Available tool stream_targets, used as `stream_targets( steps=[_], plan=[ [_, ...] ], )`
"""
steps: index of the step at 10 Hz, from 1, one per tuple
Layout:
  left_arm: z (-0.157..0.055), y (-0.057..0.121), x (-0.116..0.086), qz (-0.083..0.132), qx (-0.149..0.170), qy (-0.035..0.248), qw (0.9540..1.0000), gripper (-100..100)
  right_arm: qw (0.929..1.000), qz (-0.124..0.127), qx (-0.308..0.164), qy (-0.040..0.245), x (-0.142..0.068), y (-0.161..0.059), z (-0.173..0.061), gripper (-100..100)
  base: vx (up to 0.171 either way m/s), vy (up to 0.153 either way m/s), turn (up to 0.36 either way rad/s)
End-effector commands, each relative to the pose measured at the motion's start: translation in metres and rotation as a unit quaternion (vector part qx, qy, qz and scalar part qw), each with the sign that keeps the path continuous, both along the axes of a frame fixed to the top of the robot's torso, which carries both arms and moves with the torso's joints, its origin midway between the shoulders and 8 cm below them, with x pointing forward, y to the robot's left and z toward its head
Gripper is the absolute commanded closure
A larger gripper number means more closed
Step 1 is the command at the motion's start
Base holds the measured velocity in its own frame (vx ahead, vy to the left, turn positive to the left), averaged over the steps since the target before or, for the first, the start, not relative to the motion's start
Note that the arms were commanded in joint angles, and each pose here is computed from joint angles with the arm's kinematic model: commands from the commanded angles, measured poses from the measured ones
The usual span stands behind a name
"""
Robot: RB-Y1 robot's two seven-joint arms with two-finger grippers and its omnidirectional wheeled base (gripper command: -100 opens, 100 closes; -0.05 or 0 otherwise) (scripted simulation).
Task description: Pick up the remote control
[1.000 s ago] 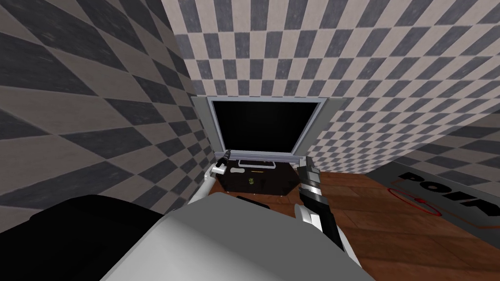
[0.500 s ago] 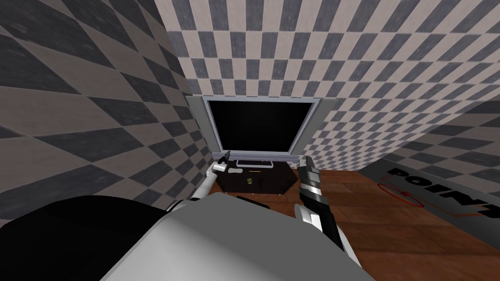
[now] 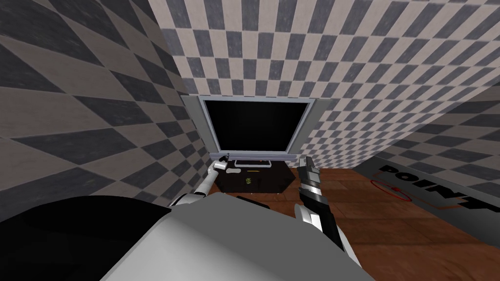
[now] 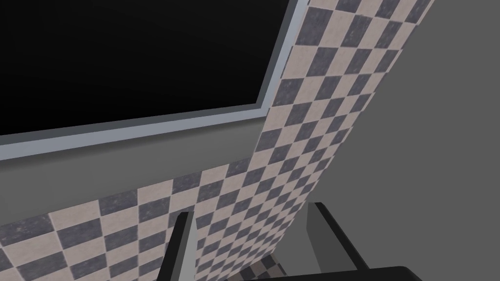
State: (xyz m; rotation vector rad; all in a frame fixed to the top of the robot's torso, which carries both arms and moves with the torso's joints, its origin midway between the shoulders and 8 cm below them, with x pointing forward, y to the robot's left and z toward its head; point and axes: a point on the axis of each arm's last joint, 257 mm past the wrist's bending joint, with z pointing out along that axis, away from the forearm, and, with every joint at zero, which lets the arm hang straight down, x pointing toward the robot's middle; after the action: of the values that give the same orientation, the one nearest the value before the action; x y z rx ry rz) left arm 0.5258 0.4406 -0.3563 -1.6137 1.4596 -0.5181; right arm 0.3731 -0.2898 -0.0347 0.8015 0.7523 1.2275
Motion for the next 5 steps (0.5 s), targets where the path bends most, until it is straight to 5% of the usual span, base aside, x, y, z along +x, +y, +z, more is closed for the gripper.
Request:
stream_targets(
  steps=[1, 5],
  plan=[
    [-0.015, 0.006, -0.005, 0.018, -0.013, 0.029, 0.9993, -100, 1.0000, 0.000, 0.000, 0.000, 0.000, 0.000, 0.000, 0, -0.009, -0.035, -0.056],
    [-0.047, 0.016, -0.020, 0.053, -0.038, 0.093, 0.9935, -100, 1.0000, 0.000, 0.000, 0.000, 0.000, 0.000, 0.000, 0, 0.003, -0.031, -0.042]
  ],
)
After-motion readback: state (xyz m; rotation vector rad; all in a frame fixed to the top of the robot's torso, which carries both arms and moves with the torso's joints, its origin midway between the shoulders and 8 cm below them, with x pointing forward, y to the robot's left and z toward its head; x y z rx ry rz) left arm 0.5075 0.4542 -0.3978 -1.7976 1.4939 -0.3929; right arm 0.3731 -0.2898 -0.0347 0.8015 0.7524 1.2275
